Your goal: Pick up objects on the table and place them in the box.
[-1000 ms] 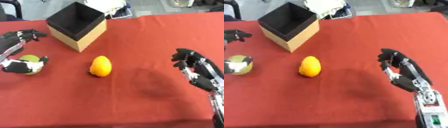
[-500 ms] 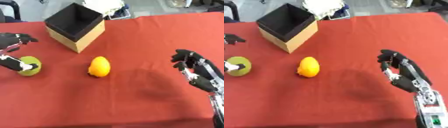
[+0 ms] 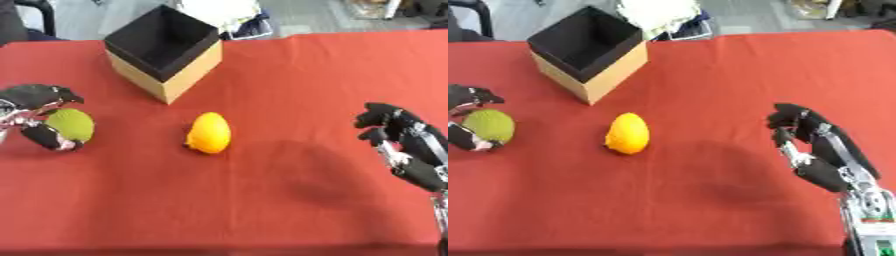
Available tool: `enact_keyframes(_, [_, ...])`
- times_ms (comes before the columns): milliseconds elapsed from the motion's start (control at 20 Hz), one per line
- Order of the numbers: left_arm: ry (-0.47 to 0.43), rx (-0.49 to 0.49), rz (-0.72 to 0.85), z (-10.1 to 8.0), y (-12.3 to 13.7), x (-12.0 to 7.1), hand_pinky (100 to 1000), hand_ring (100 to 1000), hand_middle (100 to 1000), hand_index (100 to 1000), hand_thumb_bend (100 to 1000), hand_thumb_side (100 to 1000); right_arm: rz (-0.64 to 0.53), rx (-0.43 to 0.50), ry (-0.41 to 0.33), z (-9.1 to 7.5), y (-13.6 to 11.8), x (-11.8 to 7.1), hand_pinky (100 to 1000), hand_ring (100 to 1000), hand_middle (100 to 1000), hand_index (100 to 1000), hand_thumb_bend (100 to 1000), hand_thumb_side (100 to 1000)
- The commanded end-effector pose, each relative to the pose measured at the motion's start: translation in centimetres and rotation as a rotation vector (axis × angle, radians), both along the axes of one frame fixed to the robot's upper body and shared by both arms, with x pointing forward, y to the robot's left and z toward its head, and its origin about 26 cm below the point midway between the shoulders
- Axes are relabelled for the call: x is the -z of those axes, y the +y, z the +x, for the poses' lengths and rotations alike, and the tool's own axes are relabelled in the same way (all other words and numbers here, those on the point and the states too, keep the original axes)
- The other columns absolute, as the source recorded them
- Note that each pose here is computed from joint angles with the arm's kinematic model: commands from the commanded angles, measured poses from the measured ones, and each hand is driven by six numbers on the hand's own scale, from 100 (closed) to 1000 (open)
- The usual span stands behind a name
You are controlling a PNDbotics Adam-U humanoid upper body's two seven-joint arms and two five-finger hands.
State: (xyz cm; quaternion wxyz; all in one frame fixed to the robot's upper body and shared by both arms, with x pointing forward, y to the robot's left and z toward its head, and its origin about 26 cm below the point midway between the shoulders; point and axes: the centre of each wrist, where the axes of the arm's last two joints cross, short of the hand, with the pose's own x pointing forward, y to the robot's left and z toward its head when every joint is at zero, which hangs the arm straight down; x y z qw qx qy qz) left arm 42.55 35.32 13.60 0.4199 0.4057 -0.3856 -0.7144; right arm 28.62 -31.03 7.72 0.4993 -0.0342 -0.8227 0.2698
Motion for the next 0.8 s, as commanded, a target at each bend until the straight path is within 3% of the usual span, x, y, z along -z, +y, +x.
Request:
enact_keyframes(50, [-0.048, -0.015, 0.009, 0.29, 0.65, -1.44, 773, 779, 836, 941, 505, 460, -0.025, 0.0, -0.02, 0.03, -0.3, -0.69, 643, 734, 712, 873, 100, 470])
enact_keyframes(350, [-0.044, -0.021, 0.014, 0.34, 0.65, -1.19, 764, 760, 806, 920, 485, 375, -0.026, 0.0, -0.021, 0.03, -0.31, -0.67, 644, 734, 712, 873, 100, 470])
enact_keyframes(500, [-0.041, -0.022, 0.024, 0.36, 0.61, -1.07, 718, 681, 716, 846, 471, 243, -0.027, -0.001, -0.021, 0.02, -0.31, -0.64, 644, 734, 712, 873, 100, 470])
enact_keyframes(800, [-0.113, -0.008, 0.027, 0.42, 0.31, -1.63, 618, 513, 501, 646, 417, 218, -0.027, -0.001, -0.02, 0.03, -0.33, -0.6, 644, 734, 712, 873, 100, 470])
